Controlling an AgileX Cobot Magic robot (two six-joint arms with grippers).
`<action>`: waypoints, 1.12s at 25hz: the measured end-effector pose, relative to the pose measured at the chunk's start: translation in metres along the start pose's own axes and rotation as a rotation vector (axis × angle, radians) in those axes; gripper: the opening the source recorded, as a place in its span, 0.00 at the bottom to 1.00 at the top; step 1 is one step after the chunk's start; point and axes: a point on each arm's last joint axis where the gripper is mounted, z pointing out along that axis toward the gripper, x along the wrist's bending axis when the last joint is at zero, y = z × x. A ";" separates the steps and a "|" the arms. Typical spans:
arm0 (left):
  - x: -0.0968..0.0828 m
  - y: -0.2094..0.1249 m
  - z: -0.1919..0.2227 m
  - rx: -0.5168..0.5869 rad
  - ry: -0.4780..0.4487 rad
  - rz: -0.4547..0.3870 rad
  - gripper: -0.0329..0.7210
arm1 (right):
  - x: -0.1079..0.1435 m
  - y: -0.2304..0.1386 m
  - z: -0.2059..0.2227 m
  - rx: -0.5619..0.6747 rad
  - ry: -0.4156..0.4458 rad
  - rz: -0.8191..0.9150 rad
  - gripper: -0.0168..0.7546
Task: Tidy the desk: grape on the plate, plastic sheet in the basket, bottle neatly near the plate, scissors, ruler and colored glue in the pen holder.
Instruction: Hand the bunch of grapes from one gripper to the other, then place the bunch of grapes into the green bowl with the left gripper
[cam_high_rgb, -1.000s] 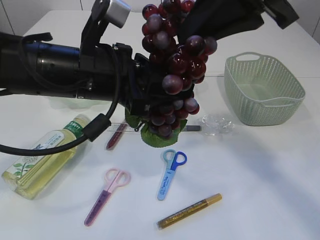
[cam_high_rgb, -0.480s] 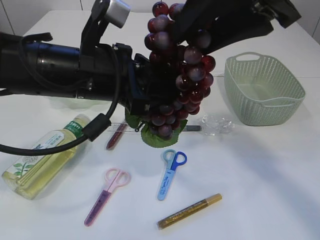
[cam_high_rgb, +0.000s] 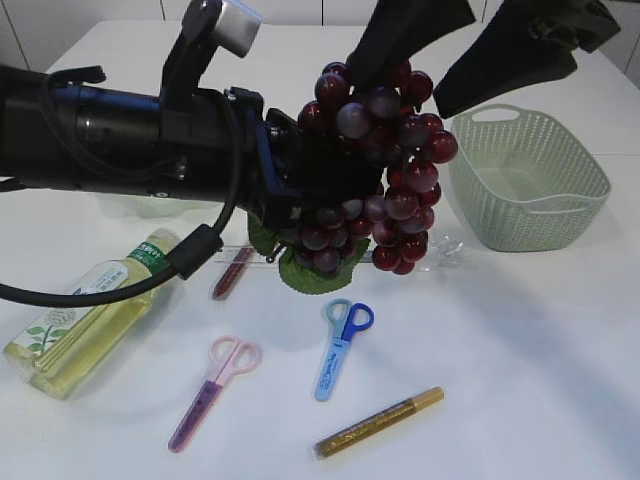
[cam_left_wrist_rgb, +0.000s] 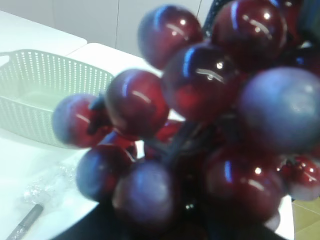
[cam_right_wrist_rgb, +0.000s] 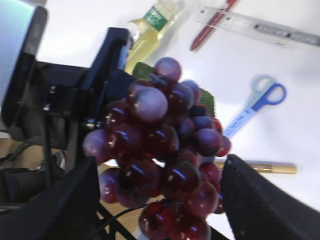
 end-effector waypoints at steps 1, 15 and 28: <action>0.000 0.000 0.000 0.001 0.002 -0.001 0.26 | -0.001 0.000 0.000 0.000 -0.011 -0.001 0.78; 0.028 -0.009 -0.005 0.098 0.318 -0.038 0.25 | -0.013 0.001 -0.001 -0.008 -0.148 -0.030 0.78; 0.079 0.013 -0.040 0.136 0.925 -0.112 0.25 | -0.019 0.001 -0.002 -0.011 -0.209 -0.050 0.78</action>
